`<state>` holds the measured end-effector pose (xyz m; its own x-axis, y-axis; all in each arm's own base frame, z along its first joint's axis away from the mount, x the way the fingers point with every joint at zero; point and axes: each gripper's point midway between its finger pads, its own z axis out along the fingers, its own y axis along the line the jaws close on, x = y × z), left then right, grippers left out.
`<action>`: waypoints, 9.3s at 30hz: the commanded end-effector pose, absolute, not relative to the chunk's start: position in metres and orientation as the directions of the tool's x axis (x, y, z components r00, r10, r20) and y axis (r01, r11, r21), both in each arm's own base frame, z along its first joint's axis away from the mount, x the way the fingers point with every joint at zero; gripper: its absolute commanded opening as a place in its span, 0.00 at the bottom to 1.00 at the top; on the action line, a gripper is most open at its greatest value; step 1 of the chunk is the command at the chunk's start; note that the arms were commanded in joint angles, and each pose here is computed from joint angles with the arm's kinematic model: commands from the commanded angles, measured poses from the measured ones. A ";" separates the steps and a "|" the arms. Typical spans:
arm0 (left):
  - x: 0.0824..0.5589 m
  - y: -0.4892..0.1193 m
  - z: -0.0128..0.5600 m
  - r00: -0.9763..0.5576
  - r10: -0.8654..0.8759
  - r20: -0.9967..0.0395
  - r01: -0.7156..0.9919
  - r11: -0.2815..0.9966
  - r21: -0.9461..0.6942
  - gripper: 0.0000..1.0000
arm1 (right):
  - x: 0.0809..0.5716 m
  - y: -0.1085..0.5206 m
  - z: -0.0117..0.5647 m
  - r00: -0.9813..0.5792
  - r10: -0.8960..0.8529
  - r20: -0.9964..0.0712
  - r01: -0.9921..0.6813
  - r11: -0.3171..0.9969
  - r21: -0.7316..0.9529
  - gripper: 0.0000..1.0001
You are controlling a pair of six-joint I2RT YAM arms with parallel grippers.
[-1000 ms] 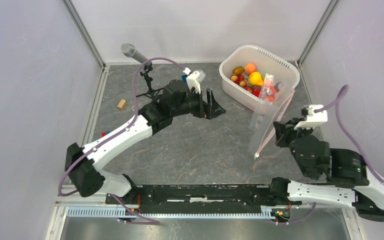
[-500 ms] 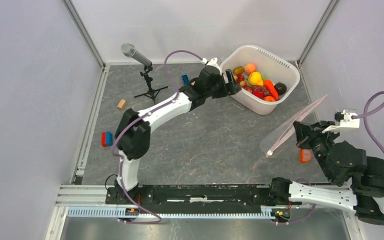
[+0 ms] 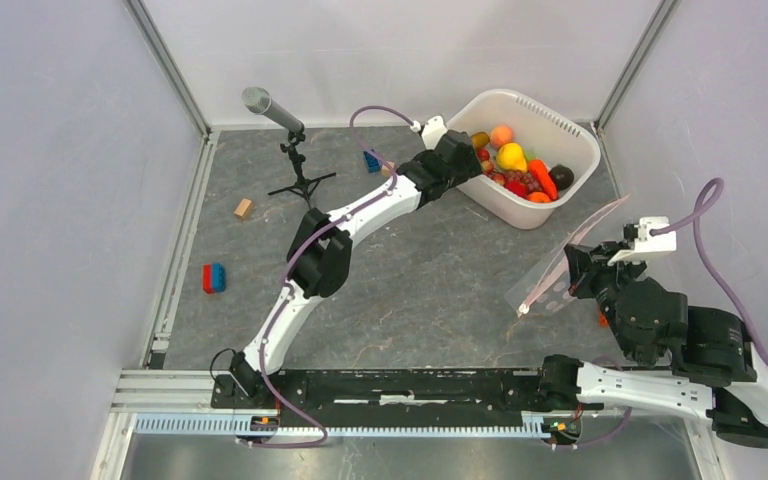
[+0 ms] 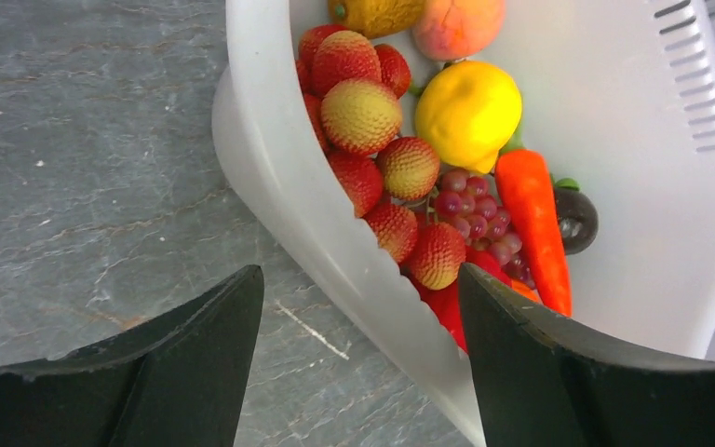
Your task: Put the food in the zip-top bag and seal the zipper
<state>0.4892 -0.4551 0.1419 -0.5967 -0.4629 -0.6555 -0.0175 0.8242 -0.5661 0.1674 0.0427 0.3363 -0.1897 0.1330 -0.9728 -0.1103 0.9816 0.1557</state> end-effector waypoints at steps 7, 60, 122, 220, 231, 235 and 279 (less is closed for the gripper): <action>0.454 -0.416 0.111 -0.629 -0.376 -0.681 -0.051 0.893 -0.447 0.65 | 0.173 0.047 0.329 -0.183 0.122 -0.976 -0.056 0.989 0.135 0.00; 0.226 -0.265 0.287 -0.484 -0.125 -0.866 0.597 0.676 -0.431 0.71 | 0.225 0.137 0.257 -0.333 -0.350 -0.876 -0.334 0.912 -0.238 0.00; 0.188 -0.356 0.275 -0.471 0.085 -0.878 0.712 0.624 -0.322 0.75 | 0.250 0.148 0.196 -0.461 -0.057 -0.886 -0.326 0.939 0.109 0.00; 0.244 -0.379 0.241 -0.570 -0.072 -0.819 0.507 0.753 -0.420 0.02 | 0.223 0.070 0.273 -0.338 0.040 -0.940 -0.073 0.995 0.069 0.00; 0.232 -0.407 0.238 -0.621 -0.036 -0.783 0.576 0.656 -0.487 0.03 | 0.208 0.073 0.264 -0.499 -0.145 -0.855 -0.176 0.982 -0.064 0.00; 0.227 -0.406 0.222 -0.641 -0.002 -0.768 0.578 0.657 -0.484 0.12 | 0.215 0.078 0.242 -0.523 -0.113 -0.845 -0.147 0.988 -0.041 0.00; 0.253 -0.242 0.209 -0.585 -0.052 -0.809 0.310 0.908 -0.282 0.88 | 0.249 0.149 0.201 -0.512 0.027 -0.858 -0.262 0.947 0.186 0.00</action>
<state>0.2306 -0.3099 0.2475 -0.5671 -0.0657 -0.8210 0.4993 0.7654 -0.4061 0.2434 0.1434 0.1899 -0.5473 -0.0025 -0.8370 -0.2478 0.9556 0.1592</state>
